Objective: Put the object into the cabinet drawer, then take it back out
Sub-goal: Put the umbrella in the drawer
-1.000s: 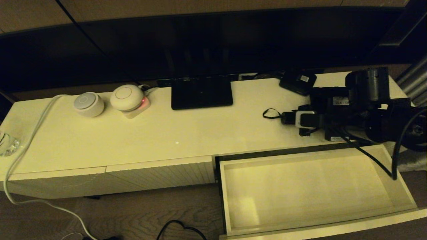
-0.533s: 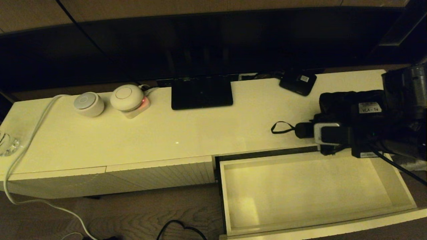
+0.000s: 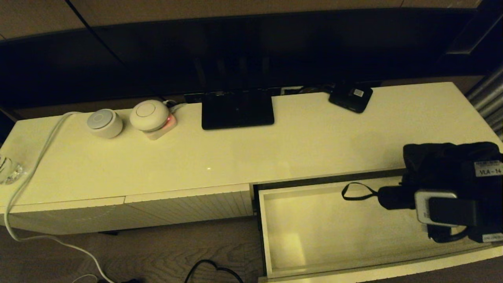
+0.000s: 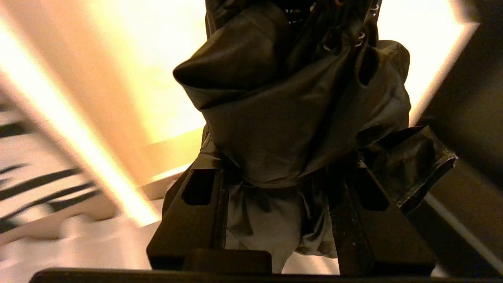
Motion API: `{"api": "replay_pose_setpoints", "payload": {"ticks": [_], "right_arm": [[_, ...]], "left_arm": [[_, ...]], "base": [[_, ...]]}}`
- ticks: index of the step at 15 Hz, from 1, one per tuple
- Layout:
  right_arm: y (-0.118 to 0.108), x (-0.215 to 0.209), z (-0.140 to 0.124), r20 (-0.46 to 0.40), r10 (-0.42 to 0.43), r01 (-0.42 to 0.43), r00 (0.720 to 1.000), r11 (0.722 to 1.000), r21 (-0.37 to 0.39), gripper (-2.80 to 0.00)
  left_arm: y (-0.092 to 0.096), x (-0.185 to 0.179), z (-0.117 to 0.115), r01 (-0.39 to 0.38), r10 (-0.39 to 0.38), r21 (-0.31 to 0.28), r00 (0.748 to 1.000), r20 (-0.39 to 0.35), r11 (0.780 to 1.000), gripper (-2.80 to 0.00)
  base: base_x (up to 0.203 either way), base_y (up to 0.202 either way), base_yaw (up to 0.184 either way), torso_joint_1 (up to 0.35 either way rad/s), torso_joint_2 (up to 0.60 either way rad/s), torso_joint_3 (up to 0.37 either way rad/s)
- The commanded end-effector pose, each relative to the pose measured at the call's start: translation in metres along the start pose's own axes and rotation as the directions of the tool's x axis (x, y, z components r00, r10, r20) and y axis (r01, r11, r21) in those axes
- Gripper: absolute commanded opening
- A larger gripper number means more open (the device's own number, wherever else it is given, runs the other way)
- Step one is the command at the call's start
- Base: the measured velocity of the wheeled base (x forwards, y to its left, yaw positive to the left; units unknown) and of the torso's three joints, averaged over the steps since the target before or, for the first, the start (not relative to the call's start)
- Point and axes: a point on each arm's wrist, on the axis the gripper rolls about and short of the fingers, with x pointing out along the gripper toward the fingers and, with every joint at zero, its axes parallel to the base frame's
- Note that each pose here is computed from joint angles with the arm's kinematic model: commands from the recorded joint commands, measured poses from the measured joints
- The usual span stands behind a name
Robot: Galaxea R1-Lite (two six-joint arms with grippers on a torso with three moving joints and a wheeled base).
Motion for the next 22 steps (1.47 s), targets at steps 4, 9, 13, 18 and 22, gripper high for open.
{"api": "replay_pose_setpoints", "payload": {"ticks": [4, 9, 13, 18, 22], "right_arm": [[0.025, -0.011, 0.008, 0.085, 0.15, -0.165, 0.985, 0.963, 0.214, -2.8], [0.035, 0.015, 0.018, 0.069, 0.251, -0.26, 0.965, 0.942, 0.213, -2.8], [0.029, 0.05, 0.031, 0.092, 0.225, -0.242, 0.97, 0.936, 0.256, -2.8], [0.026, 0.066, 0.021, 0.064, 0.212, -0.22, 0.975, 0.956, 0.192, -2.8], [0.036, 0.074, 0.006, 0.036, 0.265, -0.267, 0.964, 0.957, 0.109, -2.8]], "left_arm": [[0.0, 0.0, -0.001, 0.0, 0.0, 0.001, 1.0, -0.003, 1.0, -2.8], [0.0, 0.0, -0.001, 0.0, 0.0, 0.0, 1.0, -0.003, 1.0, -2.8], [0.0, 0.0, -0.001, 0.0, 0.0, 0.0, 1.0, -0.003, 1.0, -2.8], [0.0, 0.0, -0.001, 0.0, 0.0, 0.0, 1.0, -0.003, 1.0, -2.8], [0.0, 0.0, -0.001, 0.0, 0.0, 0.0, 1.0, -0.003, 1.0, -2.8]], "base": [[0.0, 0.0, 0.0, 0.0, 0.0, 0.0], [0.0, 0.0, 0.0, 0.0, 0.0, 0.0], [0.0, 0.0, 0.0, 0.0, 0.0, 0.0], [0.0, 0.0, 0.0, 0.0, 0.0, 0.0], [0.0, 0.0, 0.0, 0.0, 0.0, 0.0]]}}
